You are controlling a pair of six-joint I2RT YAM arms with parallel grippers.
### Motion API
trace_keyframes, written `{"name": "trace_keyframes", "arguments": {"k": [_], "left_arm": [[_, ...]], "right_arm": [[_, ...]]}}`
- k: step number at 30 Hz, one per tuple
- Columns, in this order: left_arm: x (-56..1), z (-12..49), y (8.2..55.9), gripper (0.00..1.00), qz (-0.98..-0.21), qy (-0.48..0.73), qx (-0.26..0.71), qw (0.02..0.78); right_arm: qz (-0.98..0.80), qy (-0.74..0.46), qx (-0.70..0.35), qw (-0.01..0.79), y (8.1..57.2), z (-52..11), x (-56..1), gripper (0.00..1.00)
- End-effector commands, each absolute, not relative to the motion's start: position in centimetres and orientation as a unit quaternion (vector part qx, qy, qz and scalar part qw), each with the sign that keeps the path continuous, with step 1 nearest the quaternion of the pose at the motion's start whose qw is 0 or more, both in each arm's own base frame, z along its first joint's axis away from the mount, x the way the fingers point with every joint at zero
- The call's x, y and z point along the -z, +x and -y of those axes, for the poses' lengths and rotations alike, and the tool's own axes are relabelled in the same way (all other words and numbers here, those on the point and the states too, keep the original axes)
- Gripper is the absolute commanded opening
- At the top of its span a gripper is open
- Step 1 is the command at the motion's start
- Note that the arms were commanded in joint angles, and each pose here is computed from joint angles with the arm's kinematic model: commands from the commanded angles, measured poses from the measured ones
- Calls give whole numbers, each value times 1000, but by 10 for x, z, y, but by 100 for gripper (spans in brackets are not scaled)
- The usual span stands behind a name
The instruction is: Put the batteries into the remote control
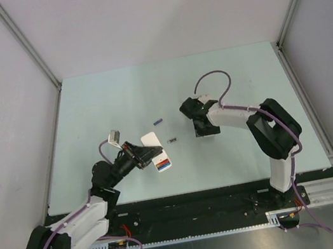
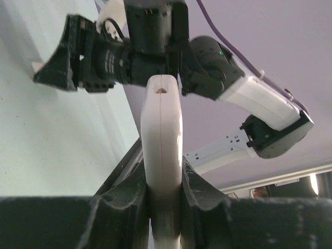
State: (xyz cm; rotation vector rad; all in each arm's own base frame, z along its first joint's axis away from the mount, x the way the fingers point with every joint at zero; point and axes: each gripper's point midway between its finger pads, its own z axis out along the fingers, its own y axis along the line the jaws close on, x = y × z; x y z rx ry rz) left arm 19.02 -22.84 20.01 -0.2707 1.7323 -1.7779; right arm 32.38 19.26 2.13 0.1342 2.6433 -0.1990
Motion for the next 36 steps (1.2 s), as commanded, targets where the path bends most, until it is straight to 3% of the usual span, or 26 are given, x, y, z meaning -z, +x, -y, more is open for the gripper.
{"name": "trace_keyframes", "arguments": {"k": [1,5,6,11,25,36], "left_arm": [[-203,225,199,0,-651,-109,671,339],[-202,226,208,0,-656,-117,662,343],[-202,226,211,0,-655,-123,660,347],[-205,230,225,0,-658,-130,654,351],[-232,265,266,0,-649,-120,645,385],[-238,286,273,0,-598,-146,704,354]], "right_arm": [[-971,-55,99,211,284,-182,-18,34],[-969,-71,67,225,277,-190,-39,24],[-969,-76,62,229,275,-192,-46,17],[-962,-99,-7,254,254,-204,-99,0],[-925,-159,-155,307,195,-269,-230,0],[-920,-182,-149,313,200,-297,-244,0]]}}
